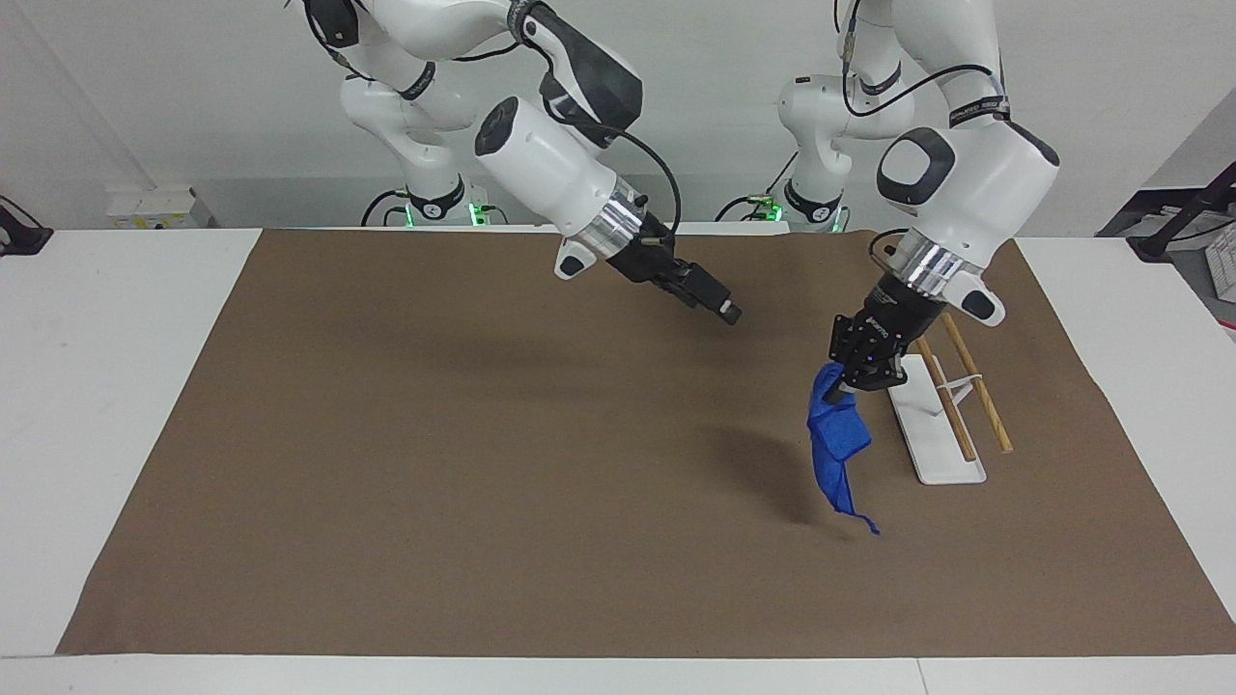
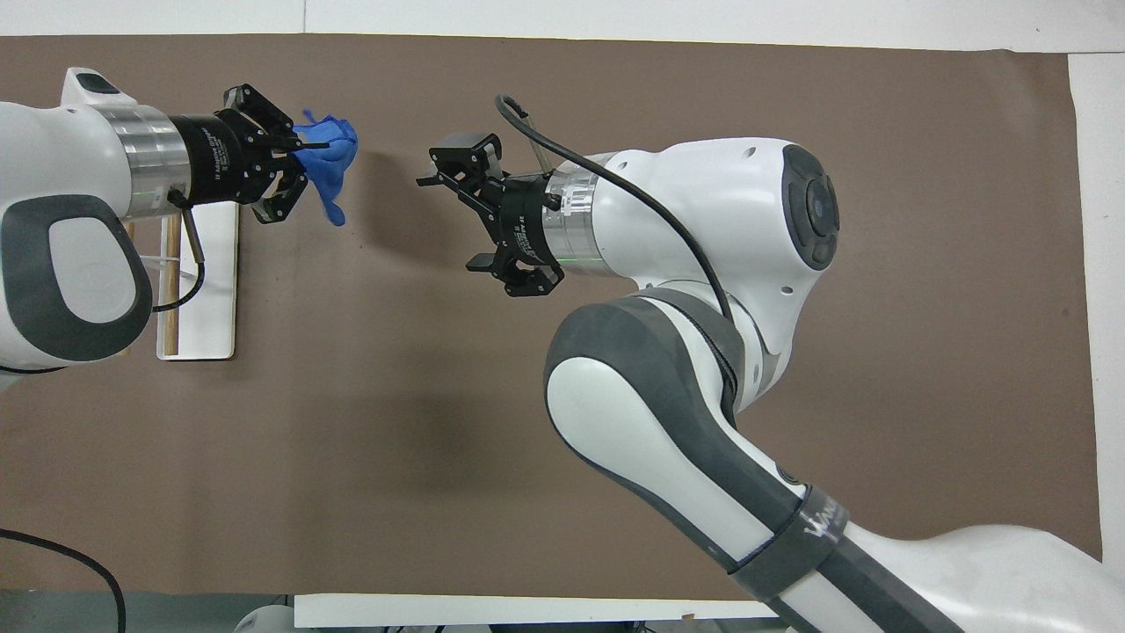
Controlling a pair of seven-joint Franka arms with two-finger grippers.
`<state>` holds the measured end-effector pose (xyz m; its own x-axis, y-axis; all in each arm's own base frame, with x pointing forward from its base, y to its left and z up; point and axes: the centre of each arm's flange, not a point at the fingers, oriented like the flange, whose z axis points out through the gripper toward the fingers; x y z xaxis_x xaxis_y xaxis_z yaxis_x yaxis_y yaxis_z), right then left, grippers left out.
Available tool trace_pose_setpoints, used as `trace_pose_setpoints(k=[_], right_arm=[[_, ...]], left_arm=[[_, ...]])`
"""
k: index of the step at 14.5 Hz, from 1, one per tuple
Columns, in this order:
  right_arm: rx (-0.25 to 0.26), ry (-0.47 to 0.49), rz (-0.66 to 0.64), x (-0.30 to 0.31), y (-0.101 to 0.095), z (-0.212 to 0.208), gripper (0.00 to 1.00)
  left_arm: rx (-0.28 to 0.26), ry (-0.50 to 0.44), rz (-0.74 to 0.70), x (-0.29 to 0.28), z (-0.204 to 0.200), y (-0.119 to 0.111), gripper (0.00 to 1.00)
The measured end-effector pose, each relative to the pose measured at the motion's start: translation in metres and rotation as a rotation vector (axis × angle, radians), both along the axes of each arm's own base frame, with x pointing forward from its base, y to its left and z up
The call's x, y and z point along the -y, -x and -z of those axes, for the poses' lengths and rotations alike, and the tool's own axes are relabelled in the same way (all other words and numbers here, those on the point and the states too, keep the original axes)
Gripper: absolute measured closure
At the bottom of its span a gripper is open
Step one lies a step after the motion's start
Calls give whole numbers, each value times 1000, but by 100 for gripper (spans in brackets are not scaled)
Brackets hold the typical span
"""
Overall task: Right arm passes towel to left arm to hang
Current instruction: 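Carry the towel over the rack with the left gripper while the right withdraws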
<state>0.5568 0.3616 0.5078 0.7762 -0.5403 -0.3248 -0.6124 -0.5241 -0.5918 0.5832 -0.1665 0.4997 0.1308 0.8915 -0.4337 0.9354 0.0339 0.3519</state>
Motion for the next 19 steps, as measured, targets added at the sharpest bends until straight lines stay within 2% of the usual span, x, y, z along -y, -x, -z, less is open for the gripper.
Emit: trace_pose_setpoints(k=[1,3,5,7,10,13,16,19], right_arm=[[52,99,-95,17,-2,11,0],[103,327,-264,68,-11,27,0],[115,519,-351,132,-24,28,0],[111,629,-395,197,-35,23,0],[128,707,-535,288,-38,9,0],[129,734,-541,355,-29,-15,0],[125,746,-546,387,-18,-31,0],[98,743,-554,399,-11,-44,0]], left_arm=[[9,-10,7,-11,1,-3,98],[12,-21,-6,-34,4,-8,97],[6,-34,-1,-44,12,-7,97],[-8,-41,2,-48,21,-4,97],[-8,-61,-6,-75,28,1,97],[38,-107,11,-131,28,1,97],[54,-140,46,-174,30,4,97],[62,-149,41,-189,29,5,97]])
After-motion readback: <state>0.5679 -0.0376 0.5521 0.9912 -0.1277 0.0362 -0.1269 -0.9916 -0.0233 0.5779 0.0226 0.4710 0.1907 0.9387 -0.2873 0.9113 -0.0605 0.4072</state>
